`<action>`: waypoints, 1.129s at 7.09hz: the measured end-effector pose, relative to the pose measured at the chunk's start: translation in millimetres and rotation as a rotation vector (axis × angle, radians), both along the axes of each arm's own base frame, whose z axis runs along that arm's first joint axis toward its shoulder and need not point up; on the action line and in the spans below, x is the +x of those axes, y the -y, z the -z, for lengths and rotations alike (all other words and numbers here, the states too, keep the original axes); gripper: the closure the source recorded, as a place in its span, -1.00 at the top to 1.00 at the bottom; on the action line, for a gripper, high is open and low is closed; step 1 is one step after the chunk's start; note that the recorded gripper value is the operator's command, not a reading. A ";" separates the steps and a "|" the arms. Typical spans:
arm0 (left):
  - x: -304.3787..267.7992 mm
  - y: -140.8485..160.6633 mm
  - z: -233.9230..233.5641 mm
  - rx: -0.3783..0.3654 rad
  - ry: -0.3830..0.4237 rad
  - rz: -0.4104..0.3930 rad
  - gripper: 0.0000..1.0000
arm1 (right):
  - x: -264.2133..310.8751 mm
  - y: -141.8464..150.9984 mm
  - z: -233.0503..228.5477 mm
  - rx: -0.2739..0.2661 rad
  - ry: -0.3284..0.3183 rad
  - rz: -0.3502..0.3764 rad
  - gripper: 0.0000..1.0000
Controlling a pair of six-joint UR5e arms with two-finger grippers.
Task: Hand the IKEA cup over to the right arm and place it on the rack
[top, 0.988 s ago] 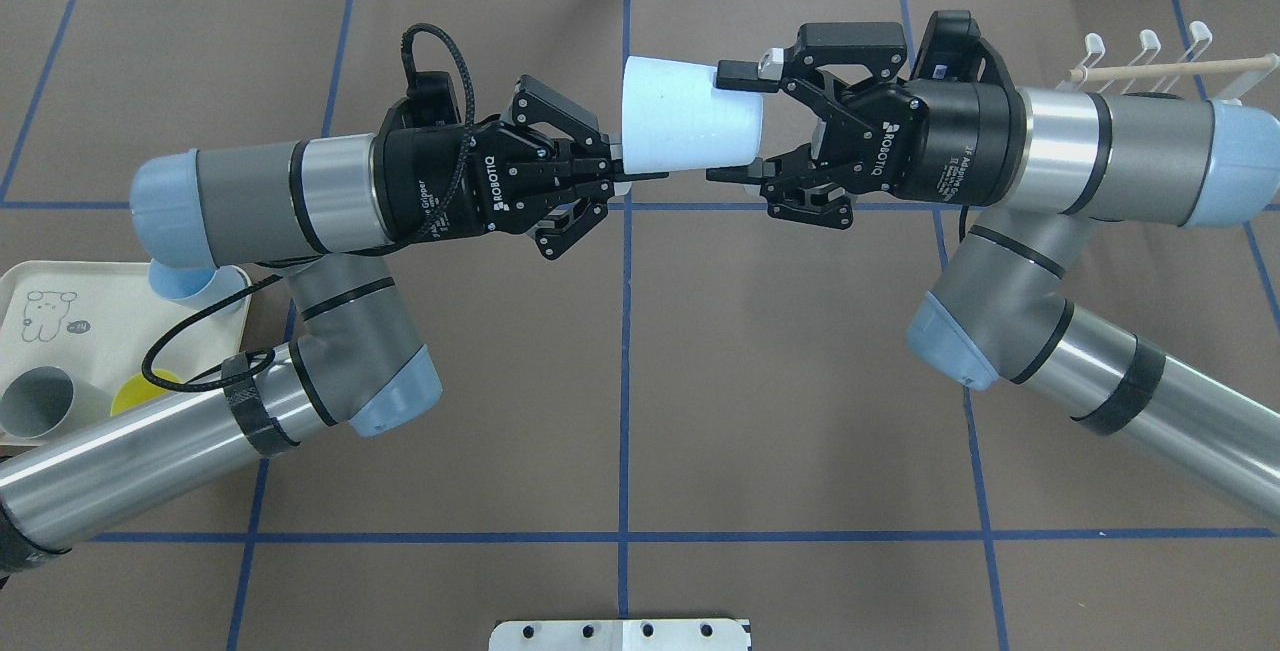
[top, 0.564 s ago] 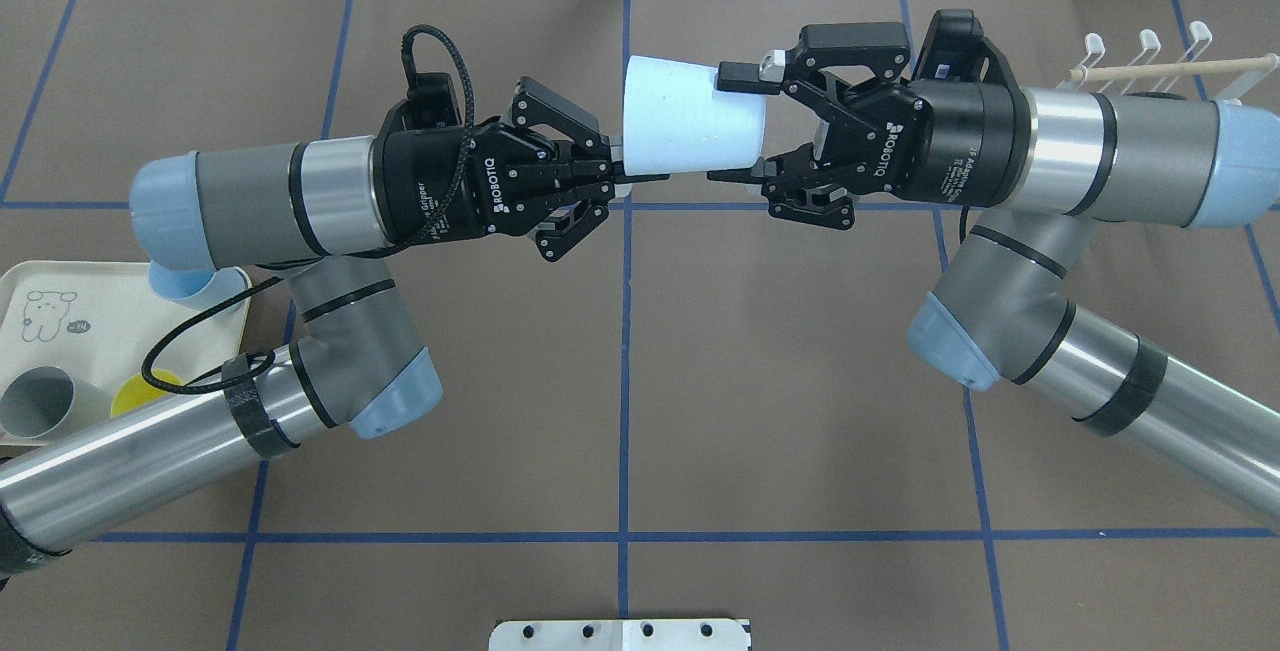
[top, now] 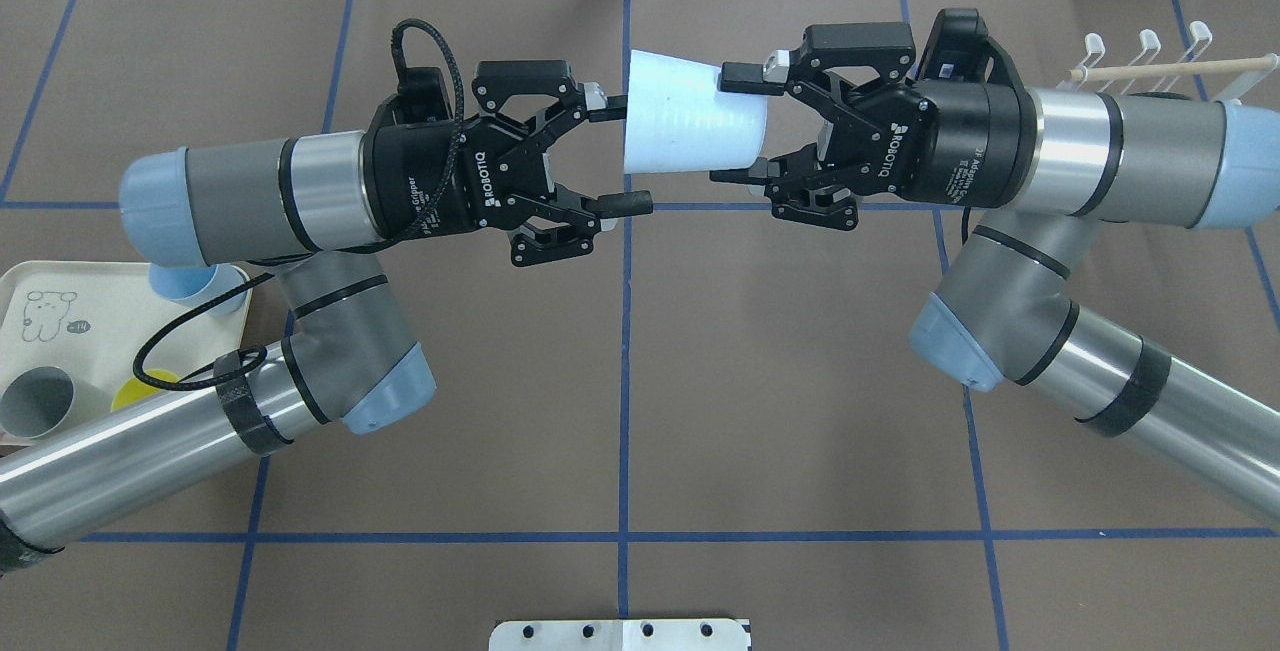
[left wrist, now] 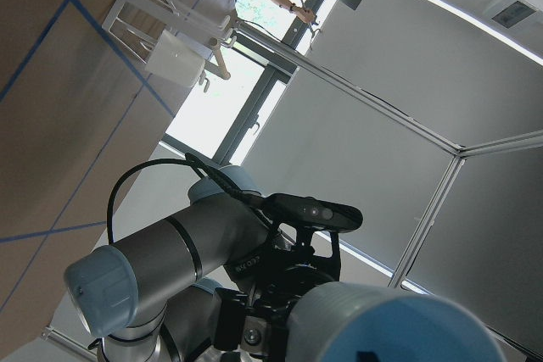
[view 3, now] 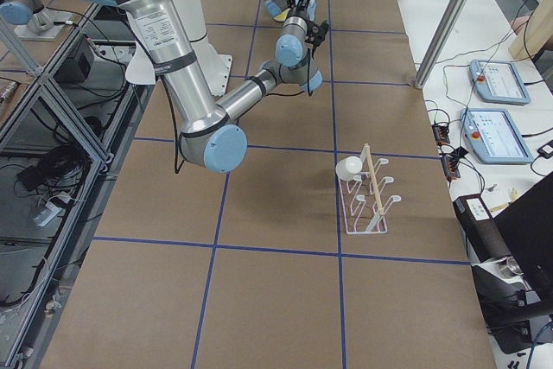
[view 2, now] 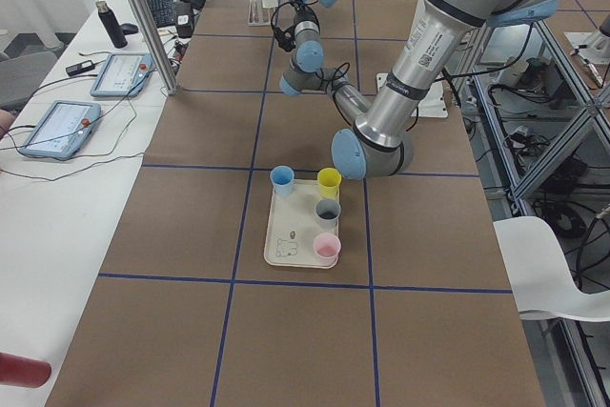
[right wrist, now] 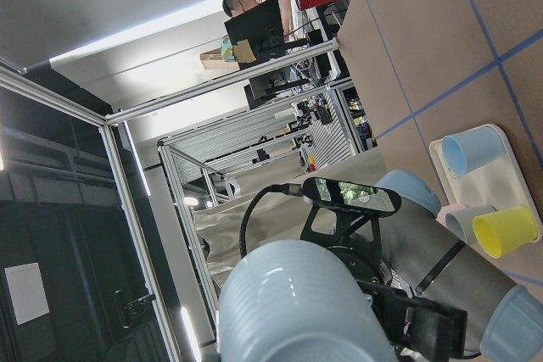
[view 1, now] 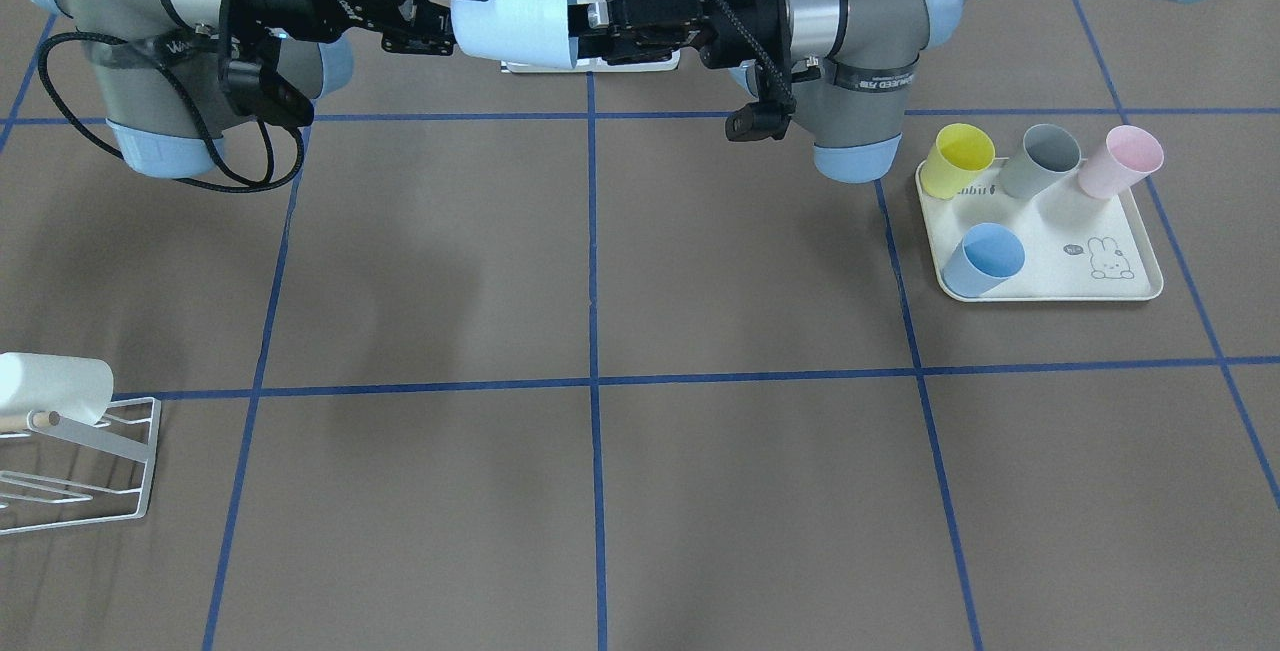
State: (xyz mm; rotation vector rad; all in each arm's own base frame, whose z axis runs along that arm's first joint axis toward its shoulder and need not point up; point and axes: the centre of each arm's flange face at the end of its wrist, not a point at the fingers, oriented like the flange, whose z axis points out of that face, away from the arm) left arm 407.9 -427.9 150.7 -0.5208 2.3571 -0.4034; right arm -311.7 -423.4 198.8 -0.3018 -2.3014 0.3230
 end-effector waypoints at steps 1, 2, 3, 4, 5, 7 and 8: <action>-5.5 5.9 -9.1 -0.002 0.015 0.019 0.53 | 2.8 0.6 -1.2 0.000 -0.002 -0.004 -1.00; -10.6 11.6 -20.2 0.008 0.039 0.054 0.53 | 8.3 3.8 -3.6 0.004 -0.012 -0.023 -1.00; -14.7 16.8 -27.5 0.026 0.061 0.093 0.53 | 17.4 11.6 -13.2 0.014 -0.057 -0.070 -1.00; -20.4 23.6 -31.6 0.038 0.078 0.120 0.53 | 30.6 25.0 -27.1 0.030 -0.156 -0.130 -1.00; -26.7 31.3 -34.5 0.045 0.097 0.135 0.54 | 46.1 42.3 -40.4 0.048 -0.291 -0.178 -1.00; -34.2 44.5 -37.9 0.059 0.142 0.171 0.55 | 82.2 79.5 -70.7 0.043 -0.552 -0.246 -1.00; -33.0 49.1 -40.2 0.068 0.171 0.195 0.59 | 109.0 98.1 -84.2 0.030 -0.685 -0.279 -1.00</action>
